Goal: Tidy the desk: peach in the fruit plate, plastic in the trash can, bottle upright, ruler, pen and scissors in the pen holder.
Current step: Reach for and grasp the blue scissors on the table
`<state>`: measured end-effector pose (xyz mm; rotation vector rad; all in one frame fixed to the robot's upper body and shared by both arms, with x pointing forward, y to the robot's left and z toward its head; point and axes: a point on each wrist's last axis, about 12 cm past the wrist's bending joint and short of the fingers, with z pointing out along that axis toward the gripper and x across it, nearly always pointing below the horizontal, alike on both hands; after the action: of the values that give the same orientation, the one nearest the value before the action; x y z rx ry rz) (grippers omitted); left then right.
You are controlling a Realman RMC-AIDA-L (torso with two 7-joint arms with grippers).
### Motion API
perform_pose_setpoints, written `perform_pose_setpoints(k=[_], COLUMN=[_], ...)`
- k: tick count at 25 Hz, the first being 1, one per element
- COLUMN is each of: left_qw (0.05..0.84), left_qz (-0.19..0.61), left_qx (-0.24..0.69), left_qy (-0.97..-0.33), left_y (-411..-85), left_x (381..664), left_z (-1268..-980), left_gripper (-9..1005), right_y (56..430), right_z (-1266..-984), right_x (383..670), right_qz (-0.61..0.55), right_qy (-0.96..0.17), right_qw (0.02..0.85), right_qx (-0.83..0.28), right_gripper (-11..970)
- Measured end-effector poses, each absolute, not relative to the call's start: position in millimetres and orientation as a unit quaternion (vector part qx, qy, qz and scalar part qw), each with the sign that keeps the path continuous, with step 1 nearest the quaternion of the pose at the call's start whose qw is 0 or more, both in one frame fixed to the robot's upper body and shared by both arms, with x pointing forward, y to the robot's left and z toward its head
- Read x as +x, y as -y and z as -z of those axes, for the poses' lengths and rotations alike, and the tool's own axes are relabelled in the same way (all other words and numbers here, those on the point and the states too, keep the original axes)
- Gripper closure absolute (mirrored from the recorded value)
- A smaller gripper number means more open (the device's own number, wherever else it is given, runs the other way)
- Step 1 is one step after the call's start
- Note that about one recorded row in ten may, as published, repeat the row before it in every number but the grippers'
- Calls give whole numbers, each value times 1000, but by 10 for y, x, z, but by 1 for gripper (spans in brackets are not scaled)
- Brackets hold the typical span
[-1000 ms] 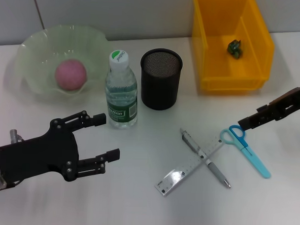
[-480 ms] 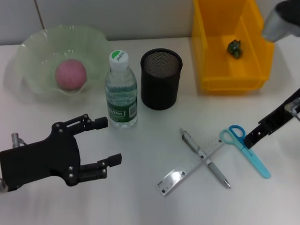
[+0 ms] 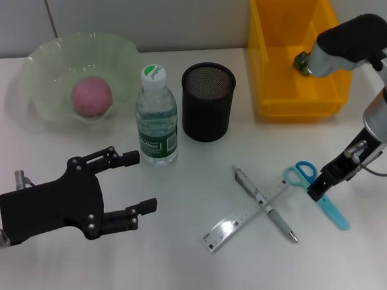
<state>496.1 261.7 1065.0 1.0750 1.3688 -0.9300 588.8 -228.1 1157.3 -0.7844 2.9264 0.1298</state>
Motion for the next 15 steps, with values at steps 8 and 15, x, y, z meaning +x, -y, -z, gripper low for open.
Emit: perform_pose_setpoints(k=[8,15], left_qw=[551,550], left_qz=[394,394], left_qx=[457,457], left_qy=[-577,-578], left_y=[-2619,-2627], left_x=[4958,4944], left_z=[-10656,-10647], left_gripper=[188,188], right_y=[2246,2231], right_z=[-11471,-11398], right_x=[5911,5916], right_qz=[-40,-37], right_qy=[-965,-966], right_qw=[58,53], right_qx=[-251,-249], right_gripper=[132,132])
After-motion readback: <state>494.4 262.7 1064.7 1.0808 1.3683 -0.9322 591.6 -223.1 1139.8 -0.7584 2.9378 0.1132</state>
